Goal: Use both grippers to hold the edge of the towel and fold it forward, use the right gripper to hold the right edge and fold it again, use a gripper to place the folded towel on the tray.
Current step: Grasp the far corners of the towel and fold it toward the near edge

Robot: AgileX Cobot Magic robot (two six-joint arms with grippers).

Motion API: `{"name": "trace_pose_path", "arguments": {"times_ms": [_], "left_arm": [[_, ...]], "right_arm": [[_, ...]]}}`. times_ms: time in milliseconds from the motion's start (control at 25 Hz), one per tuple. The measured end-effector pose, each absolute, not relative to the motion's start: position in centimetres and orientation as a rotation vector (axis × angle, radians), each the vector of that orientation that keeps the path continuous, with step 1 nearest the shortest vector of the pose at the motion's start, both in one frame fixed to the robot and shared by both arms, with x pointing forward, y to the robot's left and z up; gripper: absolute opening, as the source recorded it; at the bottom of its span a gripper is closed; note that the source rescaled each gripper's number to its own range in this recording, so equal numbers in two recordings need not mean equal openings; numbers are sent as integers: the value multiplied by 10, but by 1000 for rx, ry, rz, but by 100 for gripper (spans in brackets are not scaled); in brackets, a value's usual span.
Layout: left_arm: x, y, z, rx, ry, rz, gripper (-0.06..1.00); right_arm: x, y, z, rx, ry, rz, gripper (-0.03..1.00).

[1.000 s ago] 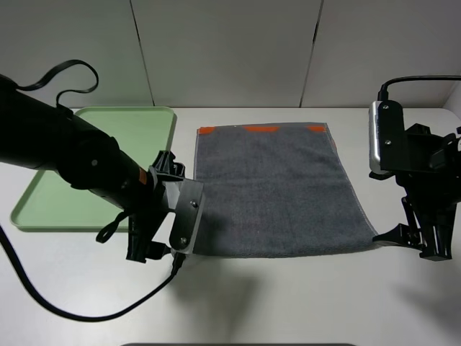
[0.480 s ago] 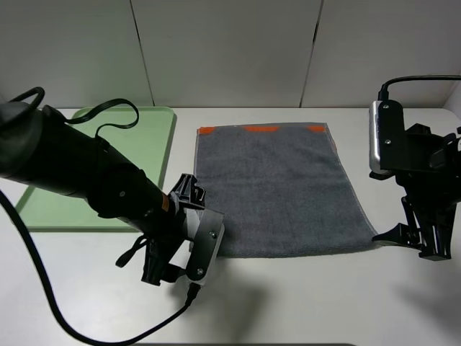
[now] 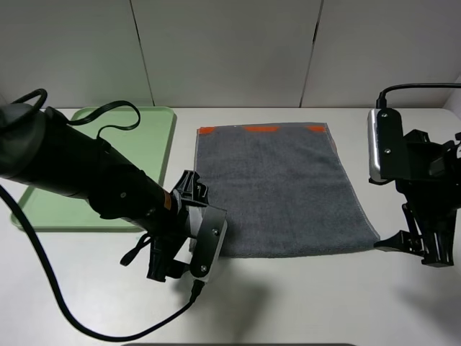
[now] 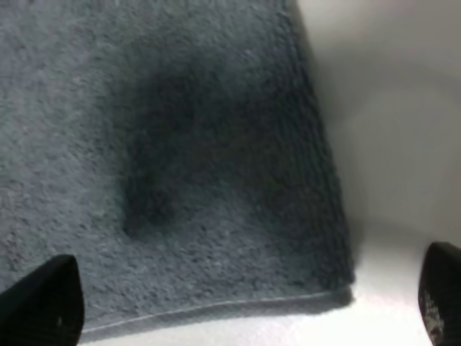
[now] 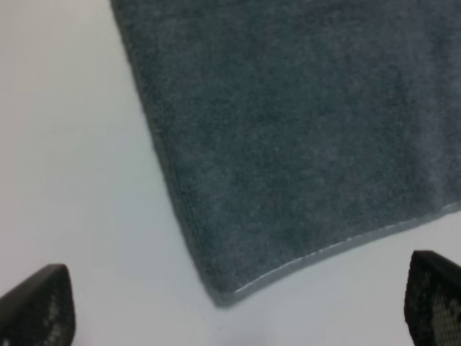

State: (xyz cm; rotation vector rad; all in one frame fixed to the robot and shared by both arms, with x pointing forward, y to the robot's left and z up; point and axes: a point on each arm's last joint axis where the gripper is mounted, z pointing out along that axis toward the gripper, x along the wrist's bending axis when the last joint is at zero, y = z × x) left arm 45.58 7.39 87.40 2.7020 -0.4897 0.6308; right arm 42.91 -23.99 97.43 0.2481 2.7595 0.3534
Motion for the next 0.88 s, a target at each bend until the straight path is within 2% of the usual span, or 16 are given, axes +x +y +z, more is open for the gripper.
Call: {"name": "trace_pose_path", "arguments": {"times_ms": [880], "left_arm": [[456,73,874,2693,-488,642,92]], "right_arm": [[454,-239,899,267,2844,231,100]]}}
